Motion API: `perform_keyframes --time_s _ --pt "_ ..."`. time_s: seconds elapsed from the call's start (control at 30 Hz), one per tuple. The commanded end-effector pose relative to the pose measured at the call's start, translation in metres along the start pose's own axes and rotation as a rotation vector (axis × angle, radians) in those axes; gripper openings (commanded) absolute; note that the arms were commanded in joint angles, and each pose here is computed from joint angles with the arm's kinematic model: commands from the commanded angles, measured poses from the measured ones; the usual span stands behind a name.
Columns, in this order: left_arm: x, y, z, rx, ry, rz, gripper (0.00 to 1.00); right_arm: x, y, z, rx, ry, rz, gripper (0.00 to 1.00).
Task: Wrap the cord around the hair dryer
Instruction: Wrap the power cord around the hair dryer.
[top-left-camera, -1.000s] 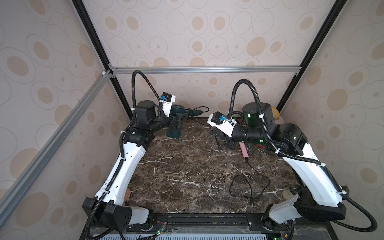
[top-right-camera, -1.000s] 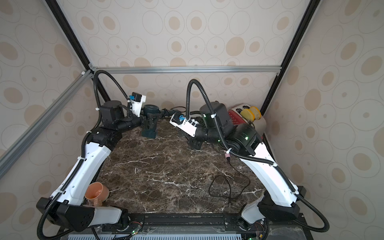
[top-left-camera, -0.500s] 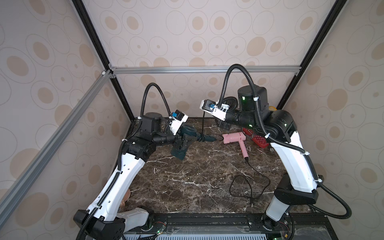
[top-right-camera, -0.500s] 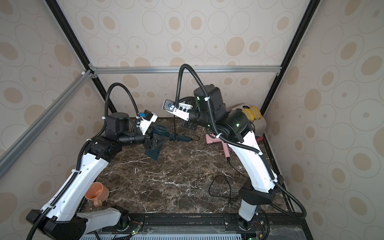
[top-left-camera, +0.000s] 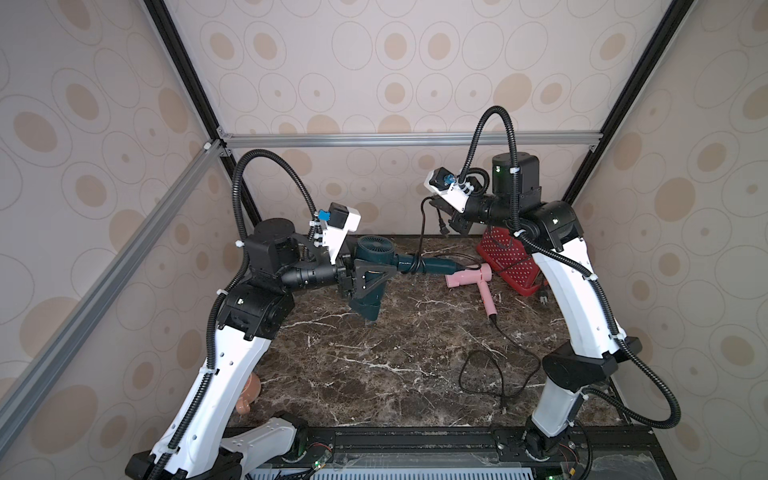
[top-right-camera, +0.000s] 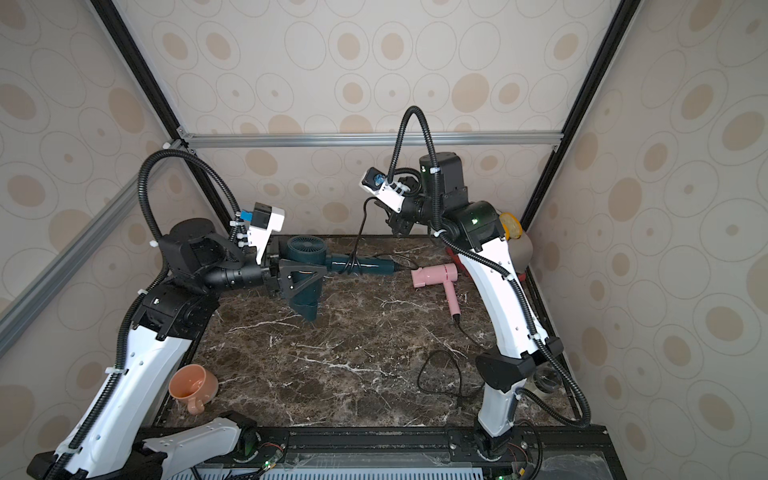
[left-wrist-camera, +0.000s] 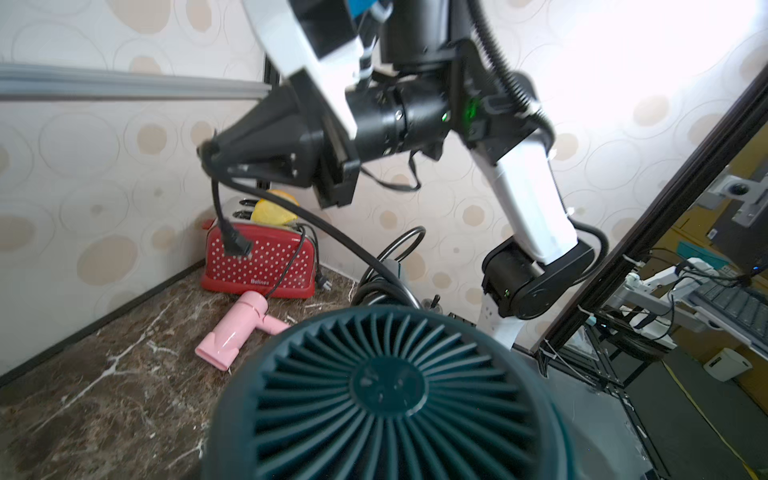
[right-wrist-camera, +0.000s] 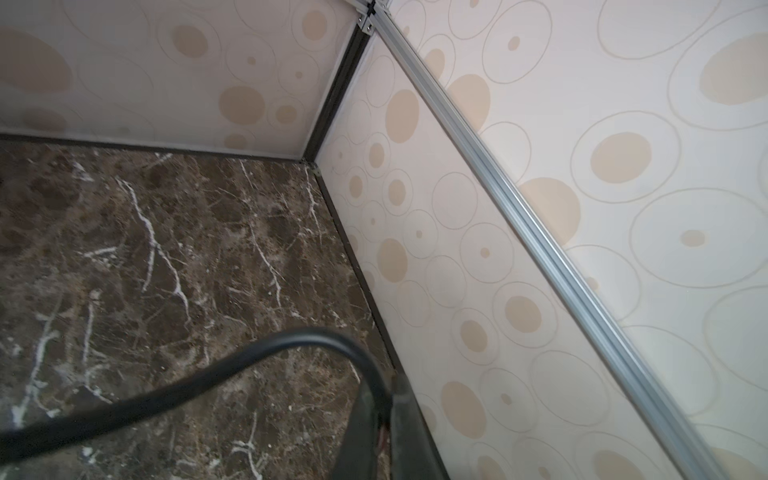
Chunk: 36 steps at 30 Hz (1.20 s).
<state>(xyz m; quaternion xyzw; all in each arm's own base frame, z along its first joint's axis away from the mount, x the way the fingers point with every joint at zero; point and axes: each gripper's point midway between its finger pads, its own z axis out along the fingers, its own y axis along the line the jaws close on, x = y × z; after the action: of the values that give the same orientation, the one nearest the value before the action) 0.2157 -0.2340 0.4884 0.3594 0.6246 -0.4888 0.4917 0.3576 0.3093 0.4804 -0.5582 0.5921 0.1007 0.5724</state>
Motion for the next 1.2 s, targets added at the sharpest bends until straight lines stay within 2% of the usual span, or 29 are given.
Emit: perform_keyframes --time_s 0.0,0.17,0.37,0.6,0.9,1.17 --pt "-0.058 -0.048 -0.016 0.139 -0.147 0.122 0.0 -0.001 0.006 0.008 -0.082 -0.08 0.105 0.0" --pt "-0.105 -0.047 -0.032 0.117 -0.31 0.169 0.0 0.018 0.012 0.009 -0.116 -0.107 0.222 0.0" --pt "-0.132 -0.03 -0.041 0.031 -0.428 0.205 0.0 0.031 0.023 -0.002 -0.139 -0.148 0.331 0.0" --pt "-0.168 -0.016 -0.047 0.006 -0.606 0.221 0.0 0.041 0.041 -0.004 -0.172 -0.196 0.457 0.0" --pt "-0.195 -0.008 -0.048 0.019 -0.7 0.227 0.0 0.051 0.053 -0.003 -0.189 -0.2 0.535 0.0" --pt "-0.218 -0.028 -0.057 0.097 -0.763 0.252 0.0 0.059 0.056 0.008 -0.203 -0.22 0.644 0.0"
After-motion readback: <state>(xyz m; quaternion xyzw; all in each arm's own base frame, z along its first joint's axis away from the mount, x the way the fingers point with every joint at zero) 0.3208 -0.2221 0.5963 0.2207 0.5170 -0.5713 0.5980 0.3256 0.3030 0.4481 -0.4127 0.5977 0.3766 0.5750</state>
